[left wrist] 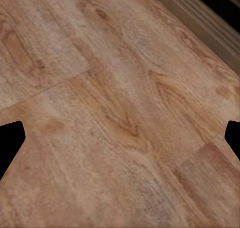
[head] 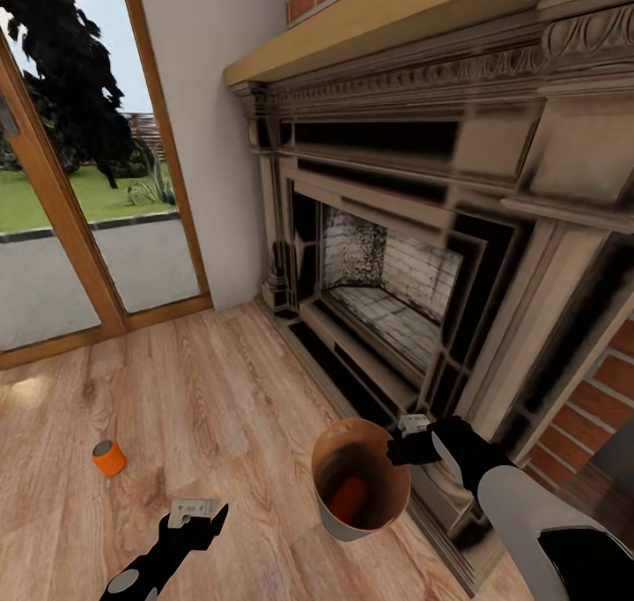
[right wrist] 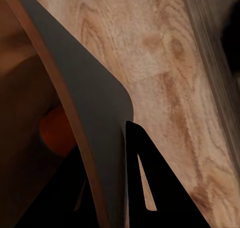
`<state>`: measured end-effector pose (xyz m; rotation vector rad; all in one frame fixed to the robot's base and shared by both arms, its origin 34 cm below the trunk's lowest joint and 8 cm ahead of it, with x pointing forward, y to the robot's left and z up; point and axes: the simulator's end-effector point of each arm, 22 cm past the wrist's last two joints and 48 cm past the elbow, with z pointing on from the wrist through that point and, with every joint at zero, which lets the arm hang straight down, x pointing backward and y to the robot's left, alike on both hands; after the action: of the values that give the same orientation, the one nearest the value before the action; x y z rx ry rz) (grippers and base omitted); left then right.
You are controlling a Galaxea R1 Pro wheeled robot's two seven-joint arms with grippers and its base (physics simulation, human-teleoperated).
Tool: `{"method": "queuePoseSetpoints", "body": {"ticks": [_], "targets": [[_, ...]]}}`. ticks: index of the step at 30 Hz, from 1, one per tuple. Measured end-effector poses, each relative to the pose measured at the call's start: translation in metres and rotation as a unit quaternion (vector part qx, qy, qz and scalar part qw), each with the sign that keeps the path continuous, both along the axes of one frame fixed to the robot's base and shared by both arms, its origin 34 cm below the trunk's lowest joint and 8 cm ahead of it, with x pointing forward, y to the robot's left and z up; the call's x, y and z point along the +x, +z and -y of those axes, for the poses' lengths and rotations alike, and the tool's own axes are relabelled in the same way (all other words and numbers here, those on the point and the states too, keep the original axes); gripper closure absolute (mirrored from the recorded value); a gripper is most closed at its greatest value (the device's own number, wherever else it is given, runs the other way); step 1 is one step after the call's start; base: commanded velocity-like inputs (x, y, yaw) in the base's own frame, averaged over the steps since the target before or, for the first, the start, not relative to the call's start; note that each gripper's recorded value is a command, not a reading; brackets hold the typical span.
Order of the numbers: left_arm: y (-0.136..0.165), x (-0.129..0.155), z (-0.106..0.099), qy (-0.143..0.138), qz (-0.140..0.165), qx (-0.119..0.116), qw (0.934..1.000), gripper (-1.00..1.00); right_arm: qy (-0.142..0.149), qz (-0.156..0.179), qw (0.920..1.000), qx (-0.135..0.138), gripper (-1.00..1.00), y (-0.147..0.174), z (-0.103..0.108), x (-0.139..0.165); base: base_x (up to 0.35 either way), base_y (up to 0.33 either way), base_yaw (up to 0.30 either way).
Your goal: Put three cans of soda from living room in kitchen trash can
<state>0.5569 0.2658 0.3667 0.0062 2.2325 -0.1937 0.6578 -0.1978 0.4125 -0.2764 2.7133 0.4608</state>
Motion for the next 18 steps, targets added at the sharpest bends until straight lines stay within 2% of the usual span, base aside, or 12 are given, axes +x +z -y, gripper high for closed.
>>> {"method": "queuePoseSetpoints", "body": {"ticks": [9, 13, 18], "targets": [[-0.006, -0.003, -0.002, 0.003, -0.005, 0.002, 1.0000, -1.00, 0.001, 0.000, 1.0000, 0.004, 1.00, -0.002, -0.005, -0.001, 0.001, 0.000, 0.000], [-0.048, -0.038, -0.009, 0.011, -0.055, 0.008, 0.9984, -1.00, 0.003, -0.002, 1.0000, 0.000, 1.00, -0.011, -0.004, -0.004, 0.000, 0.000, 0.000], [-0.077, -0.060, -0.010, 0.015, -0.082, 0.009, 0.9964, -1.00, 0.000, -0.001, 1.0000, 0.002, 1.00, -0.020, -0.003, -0.005, 0.000, 0.000, 0.000]]}}
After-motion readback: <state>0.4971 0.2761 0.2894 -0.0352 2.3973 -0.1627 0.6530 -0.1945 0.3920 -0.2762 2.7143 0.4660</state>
